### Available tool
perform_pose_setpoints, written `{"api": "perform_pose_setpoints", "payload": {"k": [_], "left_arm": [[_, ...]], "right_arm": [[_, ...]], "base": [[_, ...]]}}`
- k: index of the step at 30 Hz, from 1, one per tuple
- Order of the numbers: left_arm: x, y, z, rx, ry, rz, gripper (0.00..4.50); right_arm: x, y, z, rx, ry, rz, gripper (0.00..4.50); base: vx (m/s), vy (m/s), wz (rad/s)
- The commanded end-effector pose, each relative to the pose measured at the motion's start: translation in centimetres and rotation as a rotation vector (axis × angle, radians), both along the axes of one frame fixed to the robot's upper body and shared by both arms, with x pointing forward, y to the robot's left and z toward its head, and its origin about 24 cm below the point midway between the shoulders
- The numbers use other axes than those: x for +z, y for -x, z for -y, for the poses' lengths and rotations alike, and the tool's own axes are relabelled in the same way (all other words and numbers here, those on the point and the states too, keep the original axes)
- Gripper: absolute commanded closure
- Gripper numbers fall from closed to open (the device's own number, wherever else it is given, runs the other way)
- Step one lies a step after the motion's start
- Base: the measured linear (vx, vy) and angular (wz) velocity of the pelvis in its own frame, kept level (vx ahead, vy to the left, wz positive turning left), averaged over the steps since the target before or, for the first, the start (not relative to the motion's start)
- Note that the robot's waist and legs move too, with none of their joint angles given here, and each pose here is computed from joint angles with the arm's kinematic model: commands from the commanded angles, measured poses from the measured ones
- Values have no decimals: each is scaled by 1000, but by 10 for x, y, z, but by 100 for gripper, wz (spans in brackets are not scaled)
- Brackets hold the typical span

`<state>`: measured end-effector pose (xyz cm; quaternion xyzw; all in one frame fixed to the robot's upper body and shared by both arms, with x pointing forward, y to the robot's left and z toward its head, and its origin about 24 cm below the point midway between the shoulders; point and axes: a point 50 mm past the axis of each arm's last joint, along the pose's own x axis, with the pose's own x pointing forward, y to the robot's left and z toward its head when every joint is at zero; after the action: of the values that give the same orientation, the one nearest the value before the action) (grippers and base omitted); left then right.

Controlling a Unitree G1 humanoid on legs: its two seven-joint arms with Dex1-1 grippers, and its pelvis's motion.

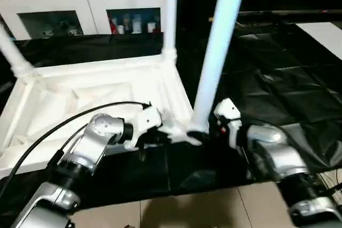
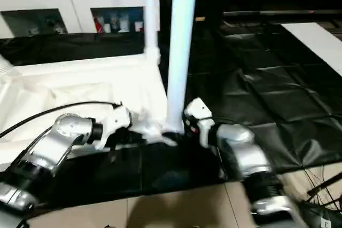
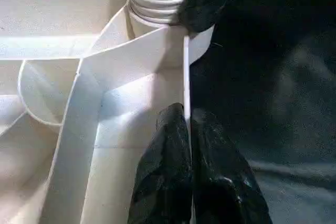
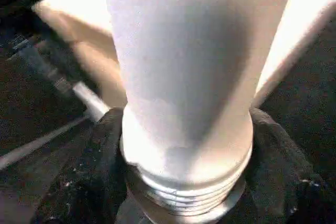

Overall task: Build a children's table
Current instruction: Rotate leg to tighten

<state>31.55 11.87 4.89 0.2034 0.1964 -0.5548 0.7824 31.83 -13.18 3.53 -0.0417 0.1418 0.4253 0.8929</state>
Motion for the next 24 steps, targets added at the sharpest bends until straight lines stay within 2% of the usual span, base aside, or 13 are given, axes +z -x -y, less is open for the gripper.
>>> {"api": "perform_pose_setpoints", "payload": {"k": [1,4,8,11,17,19,22,24], "left_arm": [[-9,-1,13,35,-6,-21,450],[-13,-13,26,155,-25,-14,450],[-20,-24,48,295,-50,-24,450],[-24,-26,61,328,-74,-23,450],[-26,-26,65,316,-86,-16,450],[-27,-27,65,317,-89,-14,450],[-29,-28,59,318,-99,-7,450],[-30,-27,54,303,-101,-3,450]], "right_arm": [[6,-12,-3,-140,-46,0,181],[-1,-19,-16,-298,-67,-44,181],[-15,-26,-33,-527,-10,-117,181],[-17,-29,-49,-607,27,-114,181],[-12,-29,-65,-538,-23,-104,181],[-11,-29,-68,-508,-46,-105,125],[-8,-30,-68,-490,-72,-87,109],[-4,-31,-61,-483,-51,-37,76]], "base": [[0,0,0],[0,0,0],[0,0,0],[0,0,0],[0,0,0],[0,0,0],[0,0,0],[0,0,0]]}}
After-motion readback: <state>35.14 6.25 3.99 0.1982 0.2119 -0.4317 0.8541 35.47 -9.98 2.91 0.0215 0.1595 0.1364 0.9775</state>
